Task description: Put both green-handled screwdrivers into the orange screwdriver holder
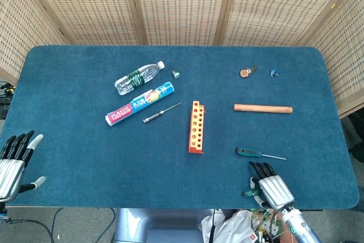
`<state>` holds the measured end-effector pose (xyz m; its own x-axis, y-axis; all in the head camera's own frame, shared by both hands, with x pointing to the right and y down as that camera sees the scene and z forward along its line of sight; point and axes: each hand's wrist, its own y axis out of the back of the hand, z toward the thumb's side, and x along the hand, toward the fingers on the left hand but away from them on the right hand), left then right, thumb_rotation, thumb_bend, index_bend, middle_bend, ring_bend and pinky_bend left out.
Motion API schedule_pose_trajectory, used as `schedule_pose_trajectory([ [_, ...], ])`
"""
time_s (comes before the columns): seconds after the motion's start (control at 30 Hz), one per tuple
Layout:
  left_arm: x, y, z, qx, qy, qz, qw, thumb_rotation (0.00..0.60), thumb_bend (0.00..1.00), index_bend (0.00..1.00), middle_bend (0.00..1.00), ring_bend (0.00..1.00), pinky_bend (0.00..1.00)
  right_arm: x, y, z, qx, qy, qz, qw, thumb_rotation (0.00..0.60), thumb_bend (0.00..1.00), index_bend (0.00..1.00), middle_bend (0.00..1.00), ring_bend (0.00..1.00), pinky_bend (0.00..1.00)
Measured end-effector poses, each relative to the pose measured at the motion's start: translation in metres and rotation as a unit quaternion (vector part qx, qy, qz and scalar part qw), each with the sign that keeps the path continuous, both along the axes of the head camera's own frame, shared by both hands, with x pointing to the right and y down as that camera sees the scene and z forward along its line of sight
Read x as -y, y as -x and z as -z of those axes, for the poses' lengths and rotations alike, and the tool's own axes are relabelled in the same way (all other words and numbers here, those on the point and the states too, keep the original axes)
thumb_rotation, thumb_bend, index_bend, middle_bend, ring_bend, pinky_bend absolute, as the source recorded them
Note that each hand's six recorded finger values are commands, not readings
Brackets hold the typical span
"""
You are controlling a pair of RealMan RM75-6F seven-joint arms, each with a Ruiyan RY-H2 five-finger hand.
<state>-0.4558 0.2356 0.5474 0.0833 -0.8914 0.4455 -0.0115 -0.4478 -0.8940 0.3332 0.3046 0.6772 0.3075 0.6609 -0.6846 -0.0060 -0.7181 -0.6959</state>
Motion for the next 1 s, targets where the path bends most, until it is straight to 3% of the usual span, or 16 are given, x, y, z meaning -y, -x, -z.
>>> schedule_pose_trajectory([
  [0.2, 0.001, 0.001, 0.001, -0.002, -0.002, 0.003, 1.0000, 0.600, 0.00, 0.00, 0.00, 0.00, 0.00, 0.007, 0.005, 0.012, 0.037, -0.007, -0.018, 0.9991, 0.600, 0.41, 0.56, 0.05, 0.00, 0.00],
  [0.3, 0.002, 0.002, 0.002, -0.004, -0.002, 0.005, 1.0000, 0.600, 0.00, 0.00, 0.00, 0.00, 0.00, 0.016, 0.010, 0.025, 0.075, -0.010, -0.038, 0.9964, 0.600, 0.42, 0.56, 0.07, 0.00, 0.00],
  [0.47, 0.003, 0.005, 0.003, -0.007, -0.002, 0.010, 0.9999, 0.600, 0.00, 0.00, 0.00, 0.00, 0.00, 0.047, 0.019, 0.065, 0.165, -0.027, -0.080, 0.9826, 0.600, 0.43, 0.56, 0.11, 0.00, 0.00],
  [0.7, 0.004, 0.006, 0.004, -0.012, 0.004, 0.010, 0.9999, 0.600, 0.00, 0.00, 0.00, 0.00, 0.00, 0.102, 0.036, 0.123, 0.281, -0.039, -0.113, 0.9521, 0.600, 0.43, 0.56, 0.13, 0.00, 0.00],
  [0.8, 0.004, 0.005, 0.006, -0.013, 0.000, 0.010, 0.9999, 0.600, 0.00, 0.00, 0.00, 0.00, 0.00, 0.121, 0.049, 0.136, 0.333, -0.025, -0.126, 0.9341, 0.600, 0.46, 0.56, 0.14, 0.00, 0.00],
  [1.0, 0.004, 0.004, 0.008, -0.015, -0.004, 0.009, 0.9998, 0.600, 0.00, 0.00, 0.00, 0.00, 0.00, 0.159, 0.083, 0.144, 0.429, 0.031, -0.158, 0.8887, 0.600, 0.49, 0.57, 0.16, 0.00, 0.00],
])
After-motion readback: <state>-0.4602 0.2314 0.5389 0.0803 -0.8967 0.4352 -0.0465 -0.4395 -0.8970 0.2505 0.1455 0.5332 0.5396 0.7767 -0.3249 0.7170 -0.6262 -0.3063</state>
